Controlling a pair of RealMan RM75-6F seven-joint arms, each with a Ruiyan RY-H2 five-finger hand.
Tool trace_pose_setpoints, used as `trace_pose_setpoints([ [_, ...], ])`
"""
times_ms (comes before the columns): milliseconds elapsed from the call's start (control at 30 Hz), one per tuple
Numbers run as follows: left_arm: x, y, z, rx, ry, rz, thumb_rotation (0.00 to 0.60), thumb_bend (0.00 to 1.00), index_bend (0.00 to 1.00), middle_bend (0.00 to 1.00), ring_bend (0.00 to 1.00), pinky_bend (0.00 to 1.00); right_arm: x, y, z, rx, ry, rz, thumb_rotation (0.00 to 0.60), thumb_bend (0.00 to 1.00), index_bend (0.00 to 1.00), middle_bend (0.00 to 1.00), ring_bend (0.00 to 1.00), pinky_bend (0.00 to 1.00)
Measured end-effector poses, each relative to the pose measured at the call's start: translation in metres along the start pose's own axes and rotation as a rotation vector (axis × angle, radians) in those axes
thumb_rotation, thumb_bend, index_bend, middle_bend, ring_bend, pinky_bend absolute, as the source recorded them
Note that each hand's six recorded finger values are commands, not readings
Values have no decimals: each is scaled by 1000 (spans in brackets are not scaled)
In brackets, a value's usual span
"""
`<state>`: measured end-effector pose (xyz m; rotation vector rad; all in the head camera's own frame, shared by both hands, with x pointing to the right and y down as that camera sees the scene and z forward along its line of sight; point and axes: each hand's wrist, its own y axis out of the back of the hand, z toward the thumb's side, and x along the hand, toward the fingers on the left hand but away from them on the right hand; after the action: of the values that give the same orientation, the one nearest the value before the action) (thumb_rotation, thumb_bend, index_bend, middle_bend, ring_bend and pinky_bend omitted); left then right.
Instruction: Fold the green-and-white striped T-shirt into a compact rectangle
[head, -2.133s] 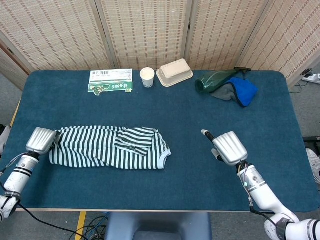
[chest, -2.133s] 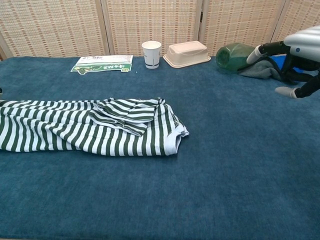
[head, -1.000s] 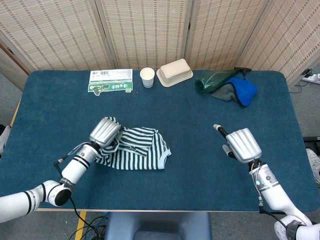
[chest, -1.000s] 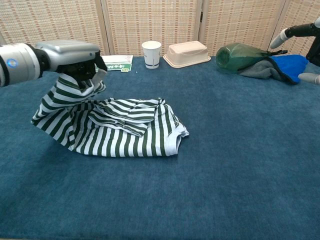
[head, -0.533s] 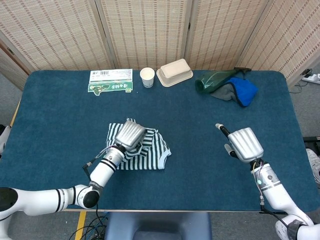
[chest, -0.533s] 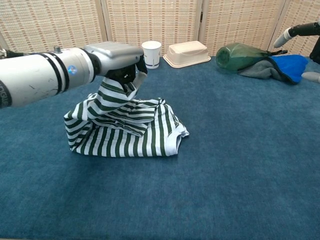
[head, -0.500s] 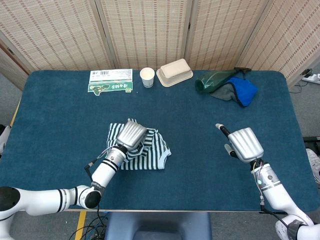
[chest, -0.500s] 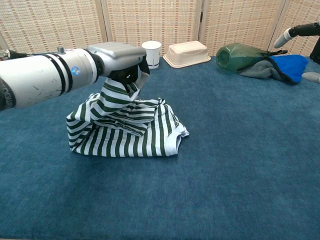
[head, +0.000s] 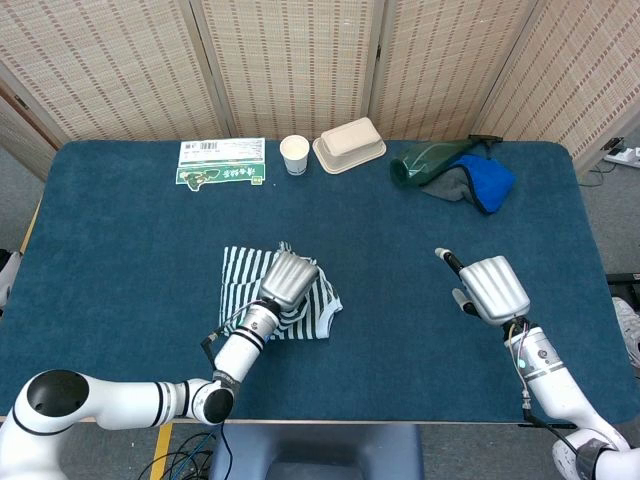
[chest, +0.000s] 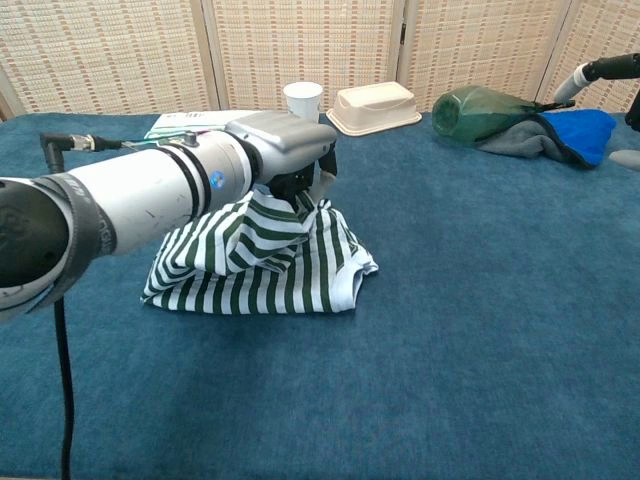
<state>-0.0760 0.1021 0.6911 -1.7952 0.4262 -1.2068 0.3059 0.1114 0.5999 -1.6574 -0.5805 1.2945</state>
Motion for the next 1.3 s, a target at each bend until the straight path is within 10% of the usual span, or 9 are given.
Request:
trace_pose_setpoints([
  [300, 6, -7, 16, -32, -3, -2, 600, 595, 507, 888, 810, 847, 1, -2, -5, 2, -9, 5, 600, 371, 163, 894, 1000, 1000],
  [667, 15, -3, 21, -98, 55, 76, 600, 174, 9, 800, 740, 799, 0, -3, -7, 1, -13, 9, 600, 371, 164, 894, 1000, 1000],
  [1300, -13, 13, -41, -154, 154, 112, 600, 152, 0, 629, 609, 775, 4, 2, -15, 5, -33, -6, 600, 371, 163, 884, 992, 1000],
])
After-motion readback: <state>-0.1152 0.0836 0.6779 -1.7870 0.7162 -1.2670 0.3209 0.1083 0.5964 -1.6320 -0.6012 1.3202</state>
